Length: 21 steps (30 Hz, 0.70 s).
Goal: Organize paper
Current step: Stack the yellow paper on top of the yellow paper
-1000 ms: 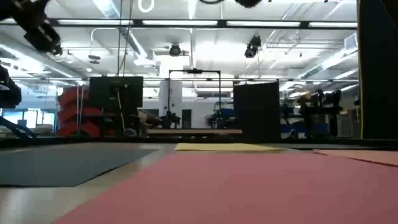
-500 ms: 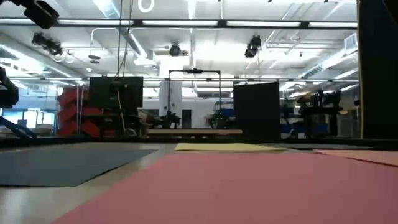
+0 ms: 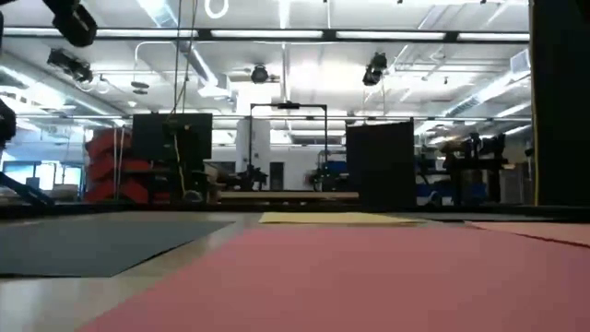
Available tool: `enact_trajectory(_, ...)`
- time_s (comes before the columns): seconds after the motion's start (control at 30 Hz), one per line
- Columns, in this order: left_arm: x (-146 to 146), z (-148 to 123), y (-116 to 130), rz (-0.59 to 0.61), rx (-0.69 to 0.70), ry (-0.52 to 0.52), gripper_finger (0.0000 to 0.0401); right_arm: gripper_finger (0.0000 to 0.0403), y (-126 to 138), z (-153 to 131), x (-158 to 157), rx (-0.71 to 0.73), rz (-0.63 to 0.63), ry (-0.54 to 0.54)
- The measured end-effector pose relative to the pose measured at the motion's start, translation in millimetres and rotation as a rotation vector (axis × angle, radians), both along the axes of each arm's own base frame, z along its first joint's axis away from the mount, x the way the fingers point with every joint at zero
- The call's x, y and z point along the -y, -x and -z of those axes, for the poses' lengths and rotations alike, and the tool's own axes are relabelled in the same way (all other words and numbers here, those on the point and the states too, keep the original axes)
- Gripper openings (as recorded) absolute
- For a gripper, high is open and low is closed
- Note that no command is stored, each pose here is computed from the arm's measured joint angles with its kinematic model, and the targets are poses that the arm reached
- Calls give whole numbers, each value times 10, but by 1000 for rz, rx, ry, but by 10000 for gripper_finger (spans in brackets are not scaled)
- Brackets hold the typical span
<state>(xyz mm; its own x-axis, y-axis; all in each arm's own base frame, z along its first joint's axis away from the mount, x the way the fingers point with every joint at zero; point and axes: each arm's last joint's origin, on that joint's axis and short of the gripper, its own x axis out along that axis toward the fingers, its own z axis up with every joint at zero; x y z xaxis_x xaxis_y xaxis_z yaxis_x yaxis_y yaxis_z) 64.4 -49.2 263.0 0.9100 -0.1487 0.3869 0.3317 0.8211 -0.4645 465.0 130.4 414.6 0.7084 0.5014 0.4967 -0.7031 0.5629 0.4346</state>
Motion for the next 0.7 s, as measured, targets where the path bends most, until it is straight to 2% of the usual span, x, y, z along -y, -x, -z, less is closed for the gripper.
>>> enact_trajectory(0.1, 96, -20, -25, 159, 55, -51, 160, 0, -4, 9, -3, -11, -7, 3)
enact_trajectory(0.2, 163, -28, -46, 251, 107, -69, 160, 0, -11, 21, -5, -26, -8, 7)
enact_trajectory(0.53, 291, -17, -197, 239, 111, -99, 161, 0, -15, 32, -13, -34, 2, 12)
enact_trajectory(0.7, 361, -18, -268, 274, 145, -112, 161, 0, -27, 45, -9, -47, 31, 14)
